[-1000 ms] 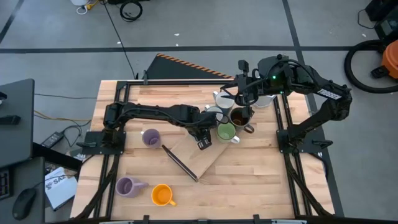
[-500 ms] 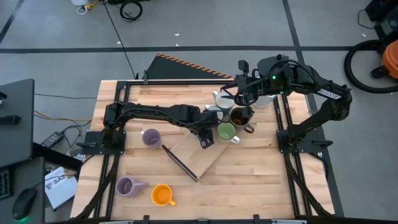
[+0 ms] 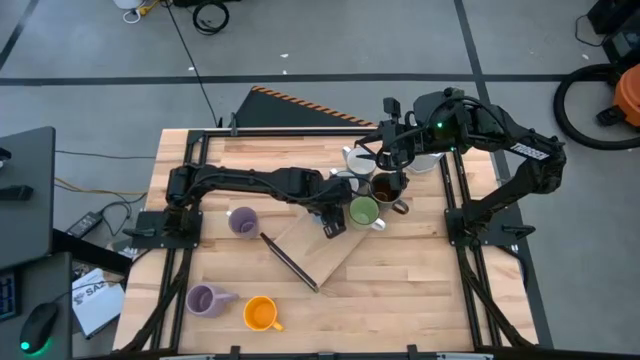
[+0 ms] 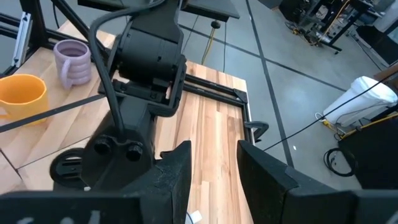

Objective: Place coffee mugs
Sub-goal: Put the blue mug on the shelf, then put the top purple mug on the shelf

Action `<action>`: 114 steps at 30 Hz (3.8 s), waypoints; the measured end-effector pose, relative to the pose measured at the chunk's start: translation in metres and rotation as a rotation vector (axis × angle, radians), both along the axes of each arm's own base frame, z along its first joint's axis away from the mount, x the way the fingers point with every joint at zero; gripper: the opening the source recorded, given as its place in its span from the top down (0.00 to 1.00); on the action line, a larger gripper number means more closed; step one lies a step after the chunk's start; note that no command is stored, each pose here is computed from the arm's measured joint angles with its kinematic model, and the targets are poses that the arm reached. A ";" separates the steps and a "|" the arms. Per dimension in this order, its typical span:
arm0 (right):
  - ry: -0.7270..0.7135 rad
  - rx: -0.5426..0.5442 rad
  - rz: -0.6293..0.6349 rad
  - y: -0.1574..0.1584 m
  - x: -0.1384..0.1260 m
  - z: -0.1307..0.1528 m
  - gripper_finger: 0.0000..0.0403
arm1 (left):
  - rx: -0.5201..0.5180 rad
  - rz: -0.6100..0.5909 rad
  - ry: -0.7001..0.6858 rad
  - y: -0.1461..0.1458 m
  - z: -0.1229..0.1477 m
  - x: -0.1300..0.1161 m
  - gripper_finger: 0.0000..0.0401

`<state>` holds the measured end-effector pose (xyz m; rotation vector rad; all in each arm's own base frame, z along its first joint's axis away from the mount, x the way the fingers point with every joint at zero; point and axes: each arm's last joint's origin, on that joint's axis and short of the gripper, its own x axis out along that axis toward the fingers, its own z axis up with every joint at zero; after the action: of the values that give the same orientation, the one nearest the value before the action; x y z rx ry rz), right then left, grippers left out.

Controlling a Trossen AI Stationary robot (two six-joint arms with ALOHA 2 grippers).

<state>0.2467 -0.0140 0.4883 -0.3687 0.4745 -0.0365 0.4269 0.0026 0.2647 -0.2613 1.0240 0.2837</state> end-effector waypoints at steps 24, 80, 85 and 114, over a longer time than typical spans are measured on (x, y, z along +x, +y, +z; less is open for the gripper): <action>0.102 0.062 0.027 0.016 -0.005 -0.009 0.67 | 0.252 -0.100 0.211 -0.028 0.056 -0.093 0.70; 0.047 0.043 0.057 0.021 -0.002 -0.004 0.67 | 0.164 -0.372 0.433 -0.056 -0.054 -0.236 0.95; 0.029 0.043 0.058 0.021 -0.001 -0.003 0.67 | 0.169 -0.379 0.419 -0.052 -0.037 -0.230 0.95; 0.019 0.027 0.065 0.021 -0.001 -0.002 0.67 | 0.049 -0.618 0.333 -0.042 0.025 -0.098 0.95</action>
<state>0.2459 0.0074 0.4865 -0.3579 0.4806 0.0369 0.3287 -0.0396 0.2894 0.1591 1.3703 -0.2169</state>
